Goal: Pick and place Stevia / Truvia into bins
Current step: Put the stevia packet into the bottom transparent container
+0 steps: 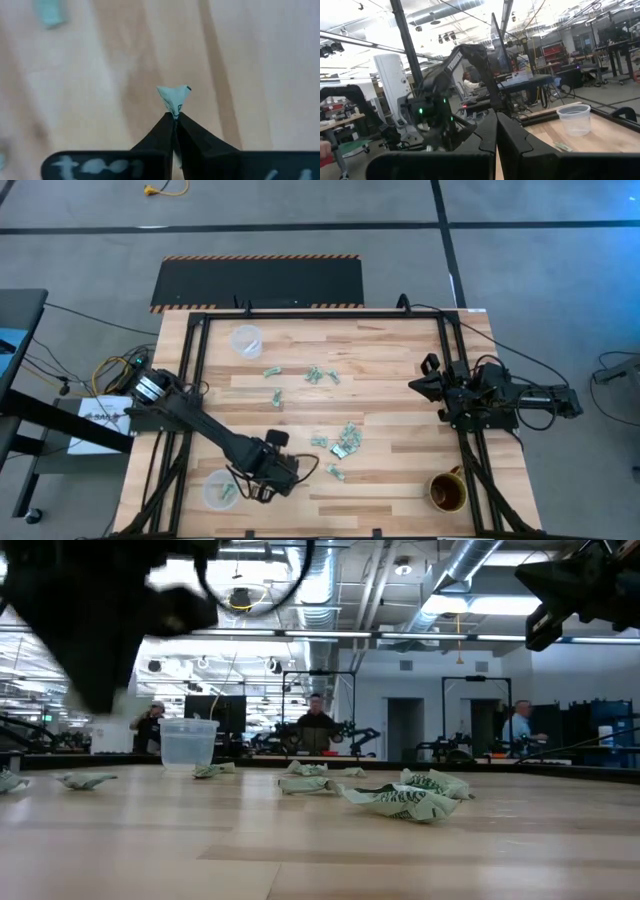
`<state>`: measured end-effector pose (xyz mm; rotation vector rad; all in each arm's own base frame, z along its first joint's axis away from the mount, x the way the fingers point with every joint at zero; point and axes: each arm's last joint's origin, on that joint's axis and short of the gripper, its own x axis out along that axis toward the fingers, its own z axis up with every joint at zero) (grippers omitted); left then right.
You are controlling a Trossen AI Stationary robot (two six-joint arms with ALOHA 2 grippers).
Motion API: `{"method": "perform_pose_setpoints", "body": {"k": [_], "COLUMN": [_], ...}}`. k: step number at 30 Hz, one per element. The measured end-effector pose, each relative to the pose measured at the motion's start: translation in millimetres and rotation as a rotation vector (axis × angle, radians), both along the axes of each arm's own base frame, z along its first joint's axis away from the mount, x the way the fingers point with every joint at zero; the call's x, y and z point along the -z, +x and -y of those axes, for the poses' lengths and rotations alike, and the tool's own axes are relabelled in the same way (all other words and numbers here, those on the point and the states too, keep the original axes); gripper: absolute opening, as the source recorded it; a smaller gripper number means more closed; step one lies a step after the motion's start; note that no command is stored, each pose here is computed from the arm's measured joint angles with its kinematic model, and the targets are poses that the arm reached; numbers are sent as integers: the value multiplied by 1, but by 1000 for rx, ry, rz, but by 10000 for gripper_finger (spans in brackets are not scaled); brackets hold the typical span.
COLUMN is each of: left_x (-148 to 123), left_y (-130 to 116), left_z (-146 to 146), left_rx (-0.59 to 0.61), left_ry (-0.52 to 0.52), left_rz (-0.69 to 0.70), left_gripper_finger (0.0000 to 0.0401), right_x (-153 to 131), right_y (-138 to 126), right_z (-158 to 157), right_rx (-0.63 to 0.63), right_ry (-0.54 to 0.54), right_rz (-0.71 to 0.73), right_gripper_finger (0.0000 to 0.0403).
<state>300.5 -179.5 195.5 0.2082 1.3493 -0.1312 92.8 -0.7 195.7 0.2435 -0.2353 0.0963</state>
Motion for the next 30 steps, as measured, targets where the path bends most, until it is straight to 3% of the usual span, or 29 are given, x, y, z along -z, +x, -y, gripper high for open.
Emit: {"method": "perform_pose_setpoints", "body": {"k": [8, 15, 22, 30], "left_x": [-64, -103, -110, -100], "left_y": [-38, -88, -121, -140], "left_z": [-9, -4, 14, 39], "left_rx": [-138, -253, -290, -372], "left_ry": [72, -41, -104, -141], "left_rz": [118, 218, 207, 156], "left_gripper_finger": [0, 0, 0, 0], "right_x": [0, 0, 0, 0], "right_y": [0, 0, 0, 0], "right_z": [0, 0, 0, 0], "right_rx": [0, 0, 0, 0], "right_ry": [0, 0, 0, 0], "right_rz": [0, 0, -1, -1], "right_gripper_finger": [0, 0, 0, 0]}}
